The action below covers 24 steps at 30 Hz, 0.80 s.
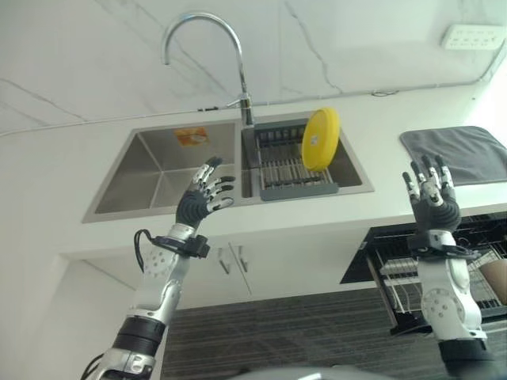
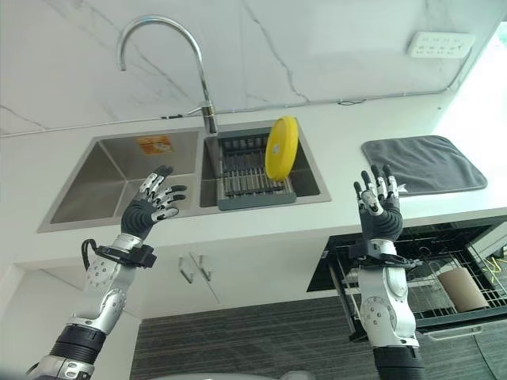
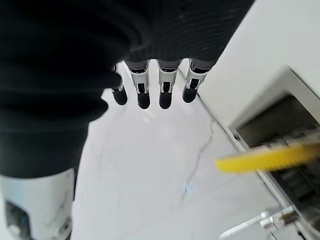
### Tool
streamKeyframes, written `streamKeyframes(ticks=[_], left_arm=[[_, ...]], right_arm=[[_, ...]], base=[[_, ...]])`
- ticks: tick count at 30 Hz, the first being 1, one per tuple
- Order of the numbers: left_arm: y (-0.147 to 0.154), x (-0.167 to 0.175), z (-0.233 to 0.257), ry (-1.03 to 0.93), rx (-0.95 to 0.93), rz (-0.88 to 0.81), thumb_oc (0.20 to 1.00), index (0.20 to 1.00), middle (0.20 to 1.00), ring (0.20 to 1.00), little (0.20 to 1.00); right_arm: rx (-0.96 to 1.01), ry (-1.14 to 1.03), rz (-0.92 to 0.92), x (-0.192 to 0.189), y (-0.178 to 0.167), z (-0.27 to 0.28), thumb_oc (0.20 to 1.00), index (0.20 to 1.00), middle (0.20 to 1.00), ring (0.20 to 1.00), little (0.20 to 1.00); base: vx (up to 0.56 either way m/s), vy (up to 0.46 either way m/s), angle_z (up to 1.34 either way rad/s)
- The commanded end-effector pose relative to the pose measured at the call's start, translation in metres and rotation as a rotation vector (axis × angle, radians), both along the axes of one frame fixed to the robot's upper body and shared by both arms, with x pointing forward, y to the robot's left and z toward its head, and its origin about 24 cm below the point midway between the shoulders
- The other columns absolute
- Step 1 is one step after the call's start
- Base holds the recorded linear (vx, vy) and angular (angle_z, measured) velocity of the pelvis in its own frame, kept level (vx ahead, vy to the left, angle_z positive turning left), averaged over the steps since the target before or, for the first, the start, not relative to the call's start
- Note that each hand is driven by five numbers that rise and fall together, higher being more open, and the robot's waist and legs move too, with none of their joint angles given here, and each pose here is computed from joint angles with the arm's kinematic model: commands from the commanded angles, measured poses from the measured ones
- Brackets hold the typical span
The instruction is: Place the dishes in the dishwasher.
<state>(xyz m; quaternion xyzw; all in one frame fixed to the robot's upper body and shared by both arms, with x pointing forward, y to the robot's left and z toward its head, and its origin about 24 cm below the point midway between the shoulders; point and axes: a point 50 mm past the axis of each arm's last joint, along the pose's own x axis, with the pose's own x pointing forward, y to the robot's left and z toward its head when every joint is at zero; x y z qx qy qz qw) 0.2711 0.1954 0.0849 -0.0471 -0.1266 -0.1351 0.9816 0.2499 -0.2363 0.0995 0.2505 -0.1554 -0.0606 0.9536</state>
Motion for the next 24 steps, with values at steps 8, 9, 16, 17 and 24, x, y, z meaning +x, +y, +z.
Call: streamKeyframes(ticks=[8,9,16,17,24], left_arm=[[0.009,0.0,0.034,-0.166,0.053,0.049,1.0,1.0,1.0,1.0,1.0],[0.01,-0.001,0.036,-0.174,0.039,0.039,1.0,1.0,1.0,1.0,1.0],[0.014,-0.006,0.031,-0.155,0.044,0.082,1.0,1.0,1.0,1.0,1.0],[0.015,-0.008,0.029,-0.153,0.046,0.087,1.0,1.0,1.0,1.0,1.0],[0.017,-0.014,0.019,-0.131,0.043,0.125,1.0,1.0,1.0,1.0,1.0]], right_arm=[[-0.036,-0.15,-0.022,0.005,-0.004,0.021,1.0,1.0,1.0,1.0,1.0],[-0.032,-0.16,-0.028,0.006,-0.005,0.024,1.0,1.0,1.0,1.0,1.0],[-0.063,-0.152,0.026,0.007,0.006,0.025,1.0,1.0,1.0,1.0,1.0],[-0.069,-0.147,0.034,0.008,0.01,0.025,1.0,1.0,1.0,1.0,1.0],[-0.087,-0.145,0.083,0.018,0.026,0.033,1.0,1.0,1.0,1.0,1.0]], base=[[0.05,-0.149,-0.47],[0.07,-0.234,-0.1],[0.1,-0.109,-0.13],[0.19,0.08,-0.94],[0.18,0.081,-1.13]])
